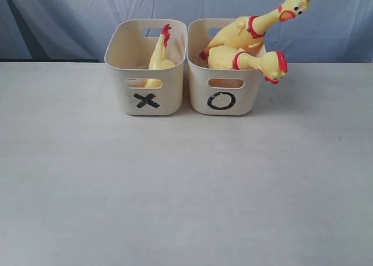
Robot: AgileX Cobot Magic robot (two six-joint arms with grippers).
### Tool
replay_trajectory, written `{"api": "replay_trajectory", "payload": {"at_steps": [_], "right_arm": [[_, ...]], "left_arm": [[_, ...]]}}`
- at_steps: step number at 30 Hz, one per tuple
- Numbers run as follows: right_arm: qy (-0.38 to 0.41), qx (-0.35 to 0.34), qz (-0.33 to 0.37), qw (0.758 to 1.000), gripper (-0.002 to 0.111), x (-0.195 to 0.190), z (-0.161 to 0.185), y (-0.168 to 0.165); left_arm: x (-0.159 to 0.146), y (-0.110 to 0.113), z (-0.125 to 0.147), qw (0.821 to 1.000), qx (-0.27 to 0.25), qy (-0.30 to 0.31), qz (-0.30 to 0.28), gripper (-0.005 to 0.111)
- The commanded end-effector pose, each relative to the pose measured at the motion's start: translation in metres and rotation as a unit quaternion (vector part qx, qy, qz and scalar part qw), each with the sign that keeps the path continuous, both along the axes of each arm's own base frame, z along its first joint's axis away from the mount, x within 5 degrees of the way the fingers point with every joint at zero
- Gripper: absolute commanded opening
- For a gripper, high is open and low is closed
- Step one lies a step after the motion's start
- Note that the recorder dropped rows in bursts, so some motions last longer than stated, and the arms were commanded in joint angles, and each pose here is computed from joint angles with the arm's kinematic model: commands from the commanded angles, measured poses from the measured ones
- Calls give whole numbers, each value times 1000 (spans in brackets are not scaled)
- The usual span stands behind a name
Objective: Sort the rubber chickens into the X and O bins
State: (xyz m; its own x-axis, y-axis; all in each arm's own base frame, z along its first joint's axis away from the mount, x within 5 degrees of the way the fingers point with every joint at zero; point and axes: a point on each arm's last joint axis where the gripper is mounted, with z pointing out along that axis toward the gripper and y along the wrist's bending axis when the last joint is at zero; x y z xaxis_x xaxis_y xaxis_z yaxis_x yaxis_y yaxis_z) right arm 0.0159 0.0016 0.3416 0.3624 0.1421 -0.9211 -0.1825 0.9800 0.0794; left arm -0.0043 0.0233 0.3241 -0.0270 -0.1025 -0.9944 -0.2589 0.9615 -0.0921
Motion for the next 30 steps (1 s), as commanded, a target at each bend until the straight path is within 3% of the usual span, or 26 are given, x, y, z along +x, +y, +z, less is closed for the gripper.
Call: {"api": "replay_trajectory", "payload": {"at_steps": [1, 30], "right_arm": [[-21, 4, -25, 999, 1, -8, 0, -2], [-21, 3, -39, 999, 1, -8, 0, -2]], "left_arm": [[-1, 0, 0, 1000, 4, -7, 5, 0], [-2, 1, 0, 1000, 10, -7, 9, 0]]}}
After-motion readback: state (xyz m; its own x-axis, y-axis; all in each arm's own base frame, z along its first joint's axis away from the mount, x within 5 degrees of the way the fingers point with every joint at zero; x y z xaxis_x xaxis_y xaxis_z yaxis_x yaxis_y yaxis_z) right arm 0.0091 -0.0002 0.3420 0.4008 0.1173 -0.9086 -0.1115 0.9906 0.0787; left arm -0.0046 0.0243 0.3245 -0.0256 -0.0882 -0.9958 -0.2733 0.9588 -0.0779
